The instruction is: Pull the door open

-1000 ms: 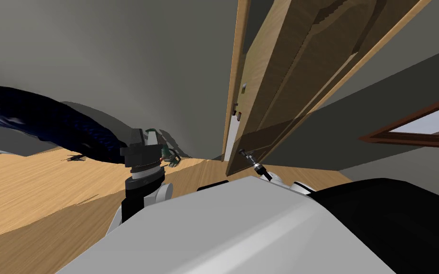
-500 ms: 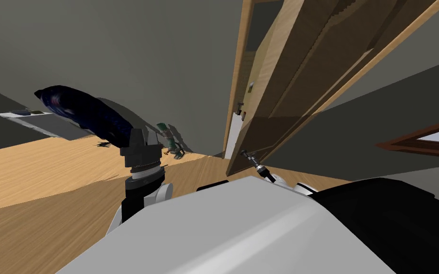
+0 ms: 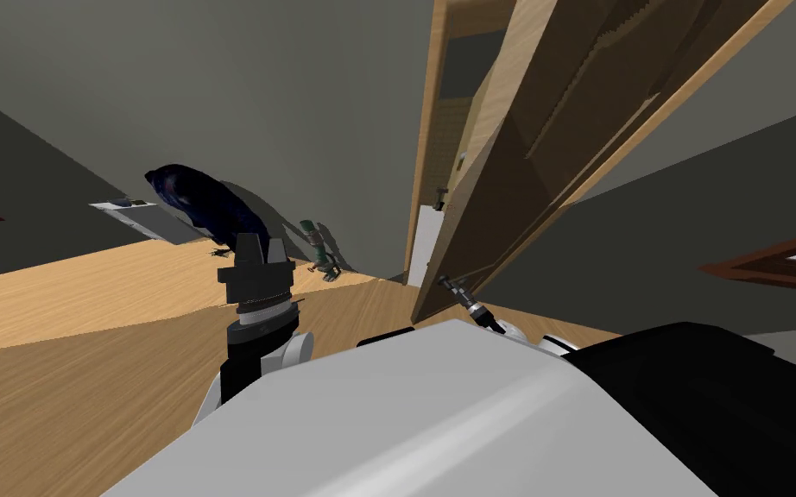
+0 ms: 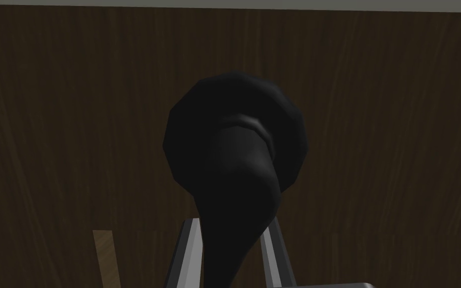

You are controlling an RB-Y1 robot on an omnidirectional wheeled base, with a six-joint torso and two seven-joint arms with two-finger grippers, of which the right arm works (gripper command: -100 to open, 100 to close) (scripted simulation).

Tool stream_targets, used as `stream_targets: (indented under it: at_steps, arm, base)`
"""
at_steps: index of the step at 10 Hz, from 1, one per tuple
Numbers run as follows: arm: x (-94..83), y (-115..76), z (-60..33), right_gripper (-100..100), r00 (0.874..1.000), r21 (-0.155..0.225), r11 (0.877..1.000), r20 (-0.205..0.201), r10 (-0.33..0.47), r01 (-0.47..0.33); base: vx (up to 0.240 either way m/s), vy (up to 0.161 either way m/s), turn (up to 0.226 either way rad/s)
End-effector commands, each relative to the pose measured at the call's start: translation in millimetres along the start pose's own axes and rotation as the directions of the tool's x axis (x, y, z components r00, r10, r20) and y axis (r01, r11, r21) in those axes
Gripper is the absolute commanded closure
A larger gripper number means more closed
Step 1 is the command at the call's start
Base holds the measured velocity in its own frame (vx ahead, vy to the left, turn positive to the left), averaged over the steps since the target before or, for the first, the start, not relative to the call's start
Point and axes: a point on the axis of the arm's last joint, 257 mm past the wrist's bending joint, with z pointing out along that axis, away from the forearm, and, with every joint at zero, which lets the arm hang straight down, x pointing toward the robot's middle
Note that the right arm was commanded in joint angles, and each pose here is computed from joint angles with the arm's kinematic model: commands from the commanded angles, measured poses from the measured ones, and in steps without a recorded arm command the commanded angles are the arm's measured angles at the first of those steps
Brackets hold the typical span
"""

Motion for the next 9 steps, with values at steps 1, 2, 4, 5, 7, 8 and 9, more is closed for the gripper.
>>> stream_targets:
  at_steps: [1,2,4,5,7,8,9]
  arm:
    - [-1.8,1.9,-1.8,100,1.000,-0.005,1.000,-0.002,-0.003,0.003]
    - [-3.0,2.5,-4.3,100,1.000,-0.006,1.000,-0.003,-0.005,0.005]
    - [-4.7,3.5,-8.0,100,1.000,-0.008,1.000,-0.005,-0.008,0.008]
    - [-5.5,3.9,-9.8,100,1.000,-0.009,1.000,-0.006,-0.009,0.009]
    - [-7.0,4.8,-13.0,100,1.000,-0.010,1.000,-0.007,-0.011,0.011]
    - [-7.6,5.2,-14.2,100,1.000,-0.011,1.000,-0.008,-0.012,0.012]
    - [-8.2,5.6,-15.6,100,1.000,-0.012,1.000,-0.009,-0.013,0.013]
  base:
    - [-0.231,-0.103,0.219]
    - [-0.229,-0.094,0.219]
    - [-0.220,-0.095,0.190]
    - [-0.210,-0.126,0.175]
    - [-0.216,-0.082,0.160]
    - [-0.193,-0.089,0.122]
    - [-0.206,-0.070,0.132]
